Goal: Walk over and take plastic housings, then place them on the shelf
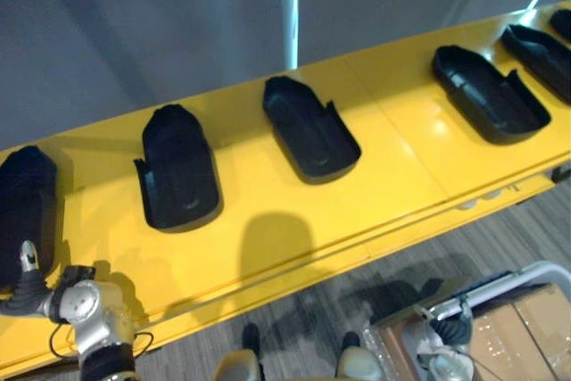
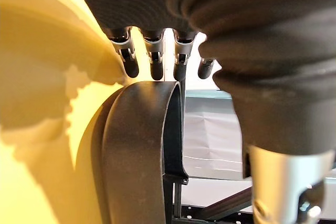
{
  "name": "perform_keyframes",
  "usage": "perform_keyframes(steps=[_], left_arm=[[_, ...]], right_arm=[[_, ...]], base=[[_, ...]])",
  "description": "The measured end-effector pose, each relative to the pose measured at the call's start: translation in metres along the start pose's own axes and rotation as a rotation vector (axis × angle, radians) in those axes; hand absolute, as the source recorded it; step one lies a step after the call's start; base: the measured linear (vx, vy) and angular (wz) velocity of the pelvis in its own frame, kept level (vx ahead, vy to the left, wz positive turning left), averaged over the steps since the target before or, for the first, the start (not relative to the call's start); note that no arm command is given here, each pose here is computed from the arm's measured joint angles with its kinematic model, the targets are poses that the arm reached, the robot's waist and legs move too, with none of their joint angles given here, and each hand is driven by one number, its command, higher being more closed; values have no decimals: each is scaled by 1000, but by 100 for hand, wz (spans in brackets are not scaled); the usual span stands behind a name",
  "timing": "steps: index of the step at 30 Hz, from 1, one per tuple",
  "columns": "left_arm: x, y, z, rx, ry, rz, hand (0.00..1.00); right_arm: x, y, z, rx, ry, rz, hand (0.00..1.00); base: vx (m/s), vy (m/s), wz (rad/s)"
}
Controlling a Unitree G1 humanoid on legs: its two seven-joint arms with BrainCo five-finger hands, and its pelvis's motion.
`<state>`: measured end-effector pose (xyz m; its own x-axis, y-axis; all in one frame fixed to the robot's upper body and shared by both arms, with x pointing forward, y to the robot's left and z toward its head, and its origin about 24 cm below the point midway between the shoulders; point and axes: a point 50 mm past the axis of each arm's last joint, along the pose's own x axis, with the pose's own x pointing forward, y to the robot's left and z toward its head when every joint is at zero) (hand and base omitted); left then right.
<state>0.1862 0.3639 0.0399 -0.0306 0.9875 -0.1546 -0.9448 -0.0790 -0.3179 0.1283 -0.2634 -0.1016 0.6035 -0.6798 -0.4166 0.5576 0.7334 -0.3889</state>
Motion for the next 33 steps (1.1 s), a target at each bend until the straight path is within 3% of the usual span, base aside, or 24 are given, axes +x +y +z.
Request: perform_keyframes(steps=[15,20,26,33], left_arm=[[11,-30,16,-65,29,-12,0],[8,-27,16,-98,12,-19,0],[-24,8,9,-103,-34,-69,0],[-41,62,-11,49,3,-108,0]], right_arm=[[3,-1,3,0,-9,-3,0],[2,0,2,6,-3,-2,0],[-7,11,-3,38,23,13,0],[-13,19,2,81,5,9,0]], base=[[-4,1,0],[8,1,2],[21,2,12],[18,-4,14]])
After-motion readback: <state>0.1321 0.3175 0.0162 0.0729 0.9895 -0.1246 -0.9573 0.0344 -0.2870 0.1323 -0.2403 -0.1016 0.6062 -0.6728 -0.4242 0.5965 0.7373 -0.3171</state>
